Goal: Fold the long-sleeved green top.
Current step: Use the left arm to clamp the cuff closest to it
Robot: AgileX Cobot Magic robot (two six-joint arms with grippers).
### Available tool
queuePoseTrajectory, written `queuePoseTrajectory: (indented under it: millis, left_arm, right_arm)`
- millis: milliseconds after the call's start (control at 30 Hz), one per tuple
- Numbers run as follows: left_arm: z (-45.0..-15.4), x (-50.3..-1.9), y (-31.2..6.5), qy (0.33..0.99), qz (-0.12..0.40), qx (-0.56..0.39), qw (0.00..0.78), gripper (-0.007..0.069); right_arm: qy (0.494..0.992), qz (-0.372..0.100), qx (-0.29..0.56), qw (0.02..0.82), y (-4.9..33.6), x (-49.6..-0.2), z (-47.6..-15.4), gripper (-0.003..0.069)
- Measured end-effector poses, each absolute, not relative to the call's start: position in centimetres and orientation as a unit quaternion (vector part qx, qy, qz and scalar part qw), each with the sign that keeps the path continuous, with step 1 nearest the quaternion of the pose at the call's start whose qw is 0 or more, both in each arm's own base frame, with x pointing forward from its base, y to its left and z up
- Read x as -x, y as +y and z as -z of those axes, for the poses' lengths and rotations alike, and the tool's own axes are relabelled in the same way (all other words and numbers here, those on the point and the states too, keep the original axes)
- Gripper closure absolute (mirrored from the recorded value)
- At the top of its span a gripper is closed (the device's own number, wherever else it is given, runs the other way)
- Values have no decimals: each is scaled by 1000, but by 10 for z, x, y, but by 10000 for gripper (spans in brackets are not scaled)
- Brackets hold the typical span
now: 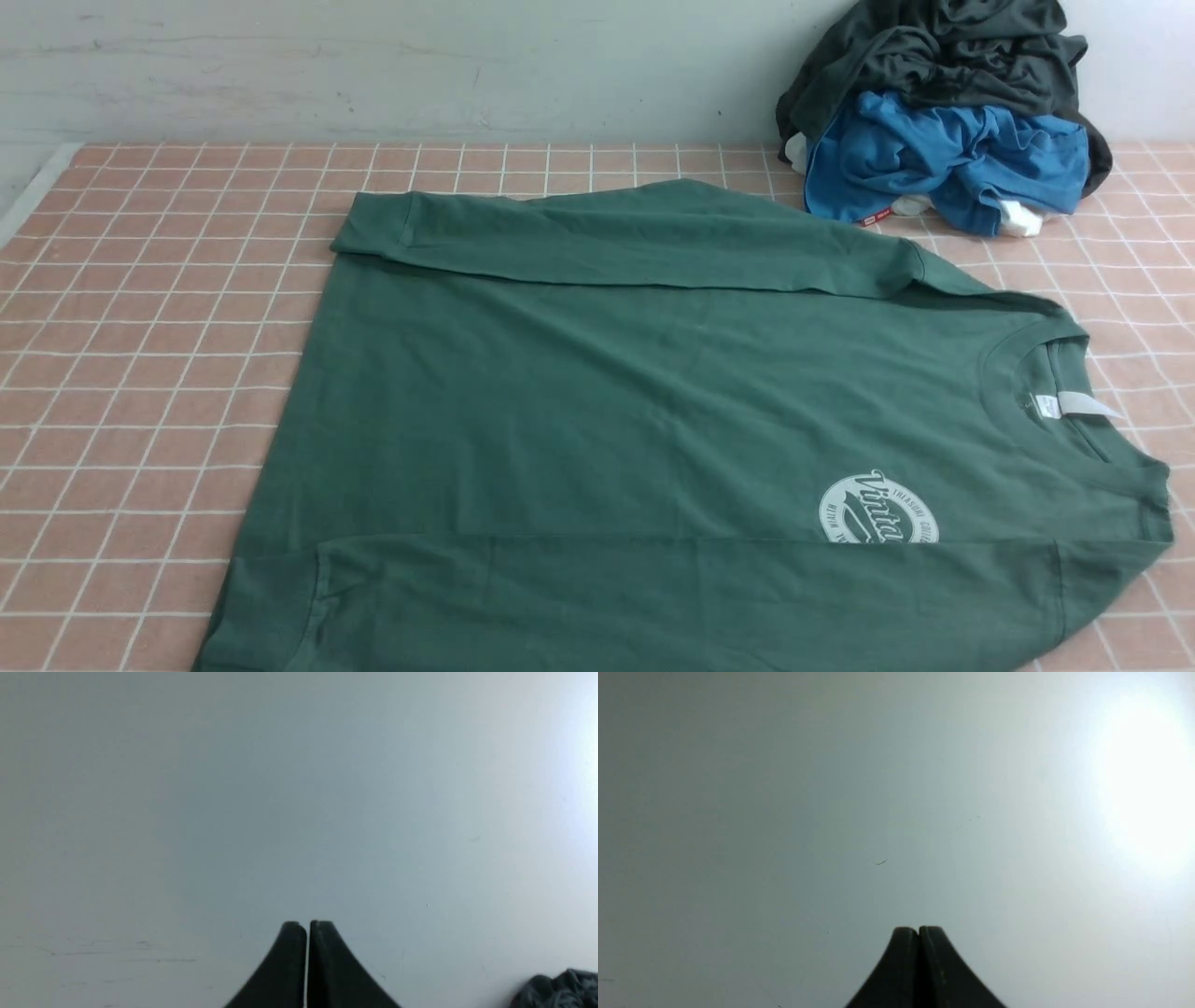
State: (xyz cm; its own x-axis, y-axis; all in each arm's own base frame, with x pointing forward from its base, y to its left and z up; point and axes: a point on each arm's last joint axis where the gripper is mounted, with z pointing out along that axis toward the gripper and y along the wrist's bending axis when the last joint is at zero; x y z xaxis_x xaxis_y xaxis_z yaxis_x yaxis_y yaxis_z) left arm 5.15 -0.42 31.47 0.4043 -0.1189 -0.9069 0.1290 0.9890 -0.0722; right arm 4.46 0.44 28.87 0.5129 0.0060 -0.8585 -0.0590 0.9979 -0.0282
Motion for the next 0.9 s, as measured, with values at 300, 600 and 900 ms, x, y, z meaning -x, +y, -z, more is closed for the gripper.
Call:
queuePoseTrajectory:
  millis: [300, 600, 900]
  left_arm:
    - [-328, -156, -21, 798, 62, -35, 599, 632]
    - [-212, -222, -34, 981, 50, -44, 181, 552]
    - [-169, -262, -39, 991, 45, -34, 120, 253]
  right_arm:
    - [730, 22, 50, 681, 5, -119, -323, 673]
    - [931, -16, 95, 352, 26, -173, -233, 673]
    - [920, -33, 200, 335, 56, -186, -227, 673]
